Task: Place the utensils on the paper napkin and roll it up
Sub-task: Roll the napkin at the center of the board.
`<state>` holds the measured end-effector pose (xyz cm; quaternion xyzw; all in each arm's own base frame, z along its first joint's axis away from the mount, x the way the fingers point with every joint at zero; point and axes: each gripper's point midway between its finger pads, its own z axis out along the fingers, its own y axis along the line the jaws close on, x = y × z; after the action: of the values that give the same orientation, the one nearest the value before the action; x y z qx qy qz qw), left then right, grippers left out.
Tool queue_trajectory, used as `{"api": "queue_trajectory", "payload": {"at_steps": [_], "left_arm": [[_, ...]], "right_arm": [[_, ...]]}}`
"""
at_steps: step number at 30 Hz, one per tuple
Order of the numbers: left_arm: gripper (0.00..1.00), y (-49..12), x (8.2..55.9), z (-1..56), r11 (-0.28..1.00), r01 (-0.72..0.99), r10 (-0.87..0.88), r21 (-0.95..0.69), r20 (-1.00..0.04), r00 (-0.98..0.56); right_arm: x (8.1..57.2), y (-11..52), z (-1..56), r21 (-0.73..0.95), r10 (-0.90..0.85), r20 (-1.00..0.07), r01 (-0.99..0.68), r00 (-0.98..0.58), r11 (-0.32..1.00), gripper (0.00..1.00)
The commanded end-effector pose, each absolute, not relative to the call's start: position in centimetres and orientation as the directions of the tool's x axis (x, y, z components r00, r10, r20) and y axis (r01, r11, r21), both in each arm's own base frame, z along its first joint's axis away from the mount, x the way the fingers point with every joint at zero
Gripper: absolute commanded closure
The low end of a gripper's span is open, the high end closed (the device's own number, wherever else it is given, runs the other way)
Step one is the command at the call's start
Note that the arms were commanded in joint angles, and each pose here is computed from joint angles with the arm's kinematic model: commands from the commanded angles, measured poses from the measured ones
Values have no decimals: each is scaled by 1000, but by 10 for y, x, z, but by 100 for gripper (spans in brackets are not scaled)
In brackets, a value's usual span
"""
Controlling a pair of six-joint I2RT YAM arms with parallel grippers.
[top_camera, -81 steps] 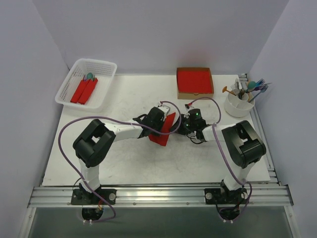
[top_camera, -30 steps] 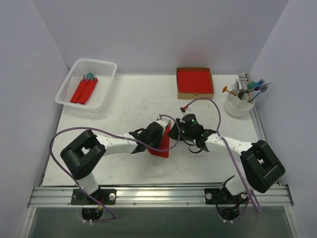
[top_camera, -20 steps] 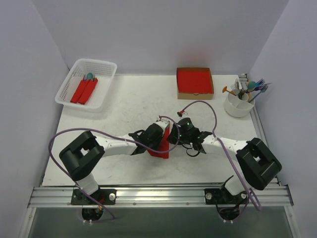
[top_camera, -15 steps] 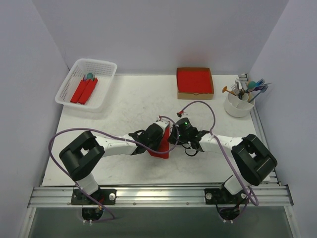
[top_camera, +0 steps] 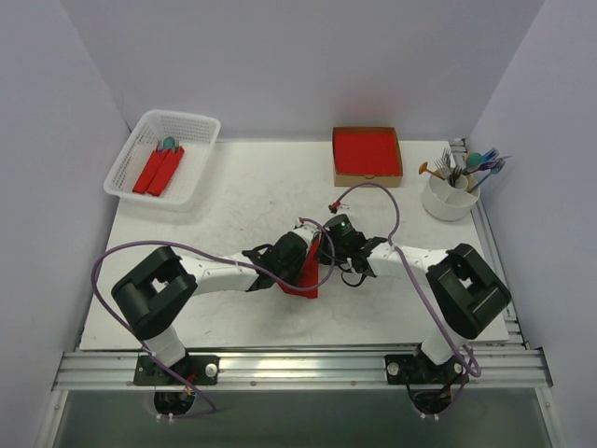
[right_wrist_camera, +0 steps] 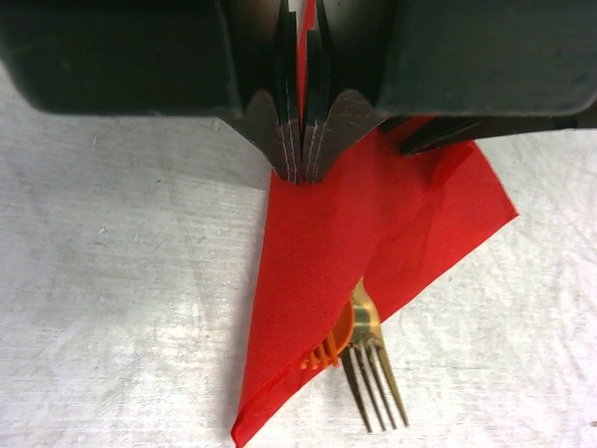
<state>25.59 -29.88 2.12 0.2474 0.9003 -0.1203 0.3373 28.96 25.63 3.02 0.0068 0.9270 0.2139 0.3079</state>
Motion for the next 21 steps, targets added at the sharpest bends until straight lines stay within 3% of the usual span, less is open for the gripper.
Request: {"api": "queue_trajectory", "payload": {"at_steps": [1, 21], "left_arm": [[72, -284, 240, 8, 837, 548, 439, -5, -592, -676], [72, -288, 240, 6, 820, 573, 459, -6, -591, -663]], "right_arm": [[297, 257, 32, 343, 118, -598, -120, -793, 932, 99], [306, 263, 14, 225, 54, -587, -99, -808, 969, 99]]}}
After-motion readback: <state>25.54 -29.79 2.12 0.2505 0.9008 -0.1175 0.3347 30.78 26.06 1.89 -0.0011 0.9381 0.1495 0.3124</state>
